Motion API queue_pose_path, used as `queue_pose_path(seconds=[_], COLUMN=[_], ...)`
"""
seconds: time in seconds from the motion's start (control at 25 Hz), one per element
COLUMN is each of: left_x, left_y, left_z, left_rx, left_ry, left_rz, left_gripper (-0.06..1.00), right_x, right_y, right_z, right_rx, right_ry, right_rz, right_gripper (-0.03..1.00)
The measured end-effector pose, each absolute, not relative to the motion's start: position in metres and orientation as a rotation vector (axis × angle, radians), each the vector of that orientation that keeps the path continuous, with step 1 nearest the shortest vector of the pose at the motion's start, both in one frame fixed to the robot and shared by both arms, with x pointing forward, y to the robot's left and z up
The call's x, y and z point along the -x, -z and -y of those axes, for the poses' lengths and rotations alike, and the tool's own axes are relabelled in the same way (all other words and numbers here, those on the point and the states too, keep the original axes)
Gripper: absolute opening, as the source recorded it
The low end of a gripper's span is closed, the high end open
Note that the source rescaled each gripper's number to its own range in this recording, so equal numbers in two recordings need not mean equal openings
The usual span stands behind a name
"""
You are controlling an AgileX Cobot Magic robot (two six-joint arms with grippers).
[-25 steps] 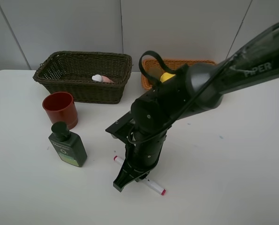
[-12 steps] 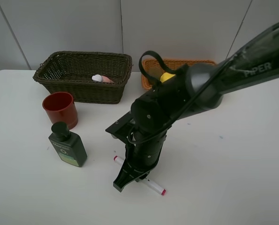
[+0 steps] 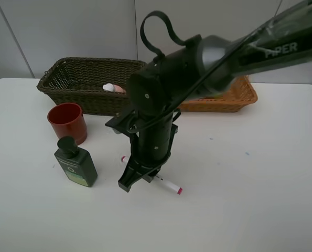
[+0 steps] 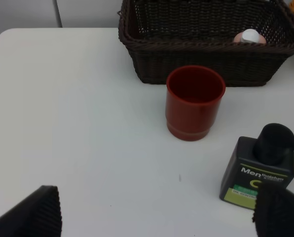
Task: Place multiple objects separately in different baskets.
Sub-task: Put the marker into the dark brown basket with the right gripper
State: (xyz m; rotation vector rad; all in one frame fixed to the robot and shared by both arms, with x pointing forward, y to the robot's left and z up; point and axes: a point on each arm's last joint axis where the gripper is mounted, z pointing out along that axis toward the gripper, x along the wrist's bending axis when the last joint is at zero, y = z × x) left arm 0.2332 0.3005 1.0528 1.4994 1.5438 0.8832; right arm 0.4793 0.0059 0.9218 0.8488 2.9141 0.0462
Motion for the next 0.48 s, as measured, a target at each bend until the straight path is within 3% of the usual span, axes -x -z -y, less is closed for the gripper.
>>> queue_pose_path(seconds=[0.48], left_x=[-0.233], left_y=[-1.053], left_z=[-0.3], left_rx=[-1.499], left_ry=[-0.883], left_rz=[-1.544], left_gripper=[1.0], right_x=[-0.523], right_y=[-1.008], right_z=[-0.046], right_rx=[-0.712], right_ry=[-0.459], right_rz=[-2.668], right_gripper=[0.0])
